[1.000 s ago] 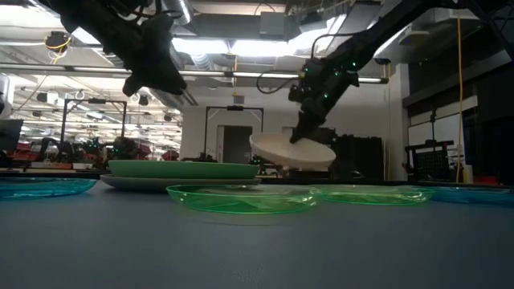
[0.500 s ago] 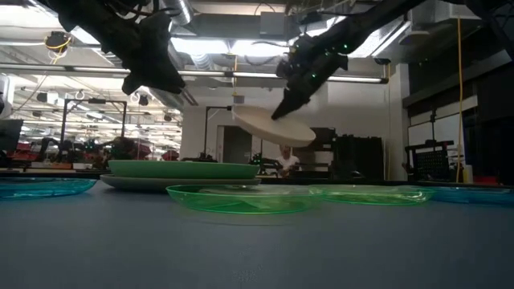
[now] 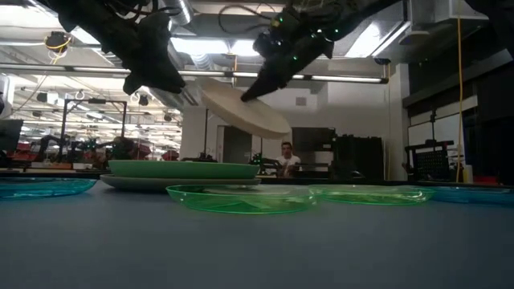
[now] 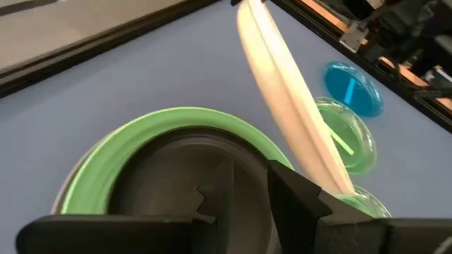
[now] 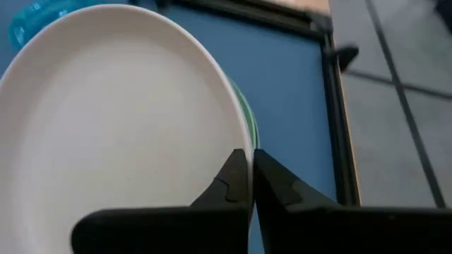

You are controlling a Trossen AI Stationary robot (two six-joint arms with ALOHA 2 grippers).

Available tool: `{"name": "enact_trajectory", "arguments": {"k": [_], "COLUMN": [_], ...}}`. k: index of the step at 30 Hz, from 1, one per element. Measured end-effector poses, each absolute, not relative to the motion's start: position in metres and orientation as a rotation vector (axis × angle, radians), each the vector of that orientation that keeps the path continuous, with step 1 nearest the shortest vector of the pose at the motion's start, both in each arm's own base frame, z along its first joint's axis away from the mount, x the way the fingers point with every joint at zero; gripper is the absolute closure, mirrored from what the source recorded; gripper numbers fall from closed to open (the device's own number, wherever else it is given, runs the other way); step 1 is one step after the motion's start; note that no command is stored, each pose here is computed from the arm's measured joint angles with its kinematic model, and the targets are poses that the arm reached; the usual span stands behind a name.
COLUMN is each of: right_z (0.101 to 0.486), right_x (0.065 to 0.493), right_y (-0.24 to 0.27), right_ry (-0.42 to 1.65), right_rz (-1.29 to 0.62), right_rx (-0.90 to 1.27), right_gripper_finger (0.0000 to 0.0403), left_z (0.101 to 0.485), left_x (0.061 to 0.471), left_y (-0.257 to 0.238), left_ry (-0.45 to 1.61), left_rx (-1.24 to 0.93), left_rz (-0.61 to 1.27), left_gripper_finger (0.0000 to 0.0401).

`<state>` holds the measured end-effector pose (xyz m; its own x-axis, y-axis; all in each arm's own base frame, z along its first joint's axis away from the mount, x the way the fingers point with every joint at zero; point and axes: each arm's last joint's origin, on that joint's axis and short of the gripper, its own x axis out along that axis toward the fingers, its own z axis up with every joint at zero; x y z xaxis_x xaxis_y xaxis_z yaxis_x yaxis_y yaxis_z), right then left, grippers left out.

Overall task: Stack plastic plates
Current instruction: Stack the white plate on top of the black plate

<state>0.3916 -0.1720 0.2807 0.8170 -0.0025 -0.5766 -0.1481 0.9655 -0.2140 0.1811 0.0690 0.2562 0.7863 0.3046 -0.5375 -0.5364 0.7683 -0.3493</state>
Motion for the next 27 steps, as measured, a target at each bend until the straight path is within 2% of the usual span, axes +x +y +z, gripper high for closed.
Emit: {"name": "enact_trajectory", "arguments": {"k": [8,17,27], "right_z": [0.287,0.291,0.264], "right_x": [0.409,0.415,0.433], "right_y": [-0.145,-0.137,-0.144], "right_ry": [0.550,0.522,0.492], "right_rz": [0.045,-0.003,-0.009], "right_rx": [-0.339,-0.376,-0.356], "right_gripper_finger": [0.0403,0.0403,0.0403], "left_z": [0.256,0.249,0.241], "left_x": [0.182,0.178,0.173], "left_y": [0.066,0.063,0.056], "left_ry": [0.501,0.596,0.703], "left_rx": [-0.525,-0.562,-0.581], "left_rz": [0.368,0.334,0.332], "left_gripper_finger": [0.0319,0.0319,0.0319]}}
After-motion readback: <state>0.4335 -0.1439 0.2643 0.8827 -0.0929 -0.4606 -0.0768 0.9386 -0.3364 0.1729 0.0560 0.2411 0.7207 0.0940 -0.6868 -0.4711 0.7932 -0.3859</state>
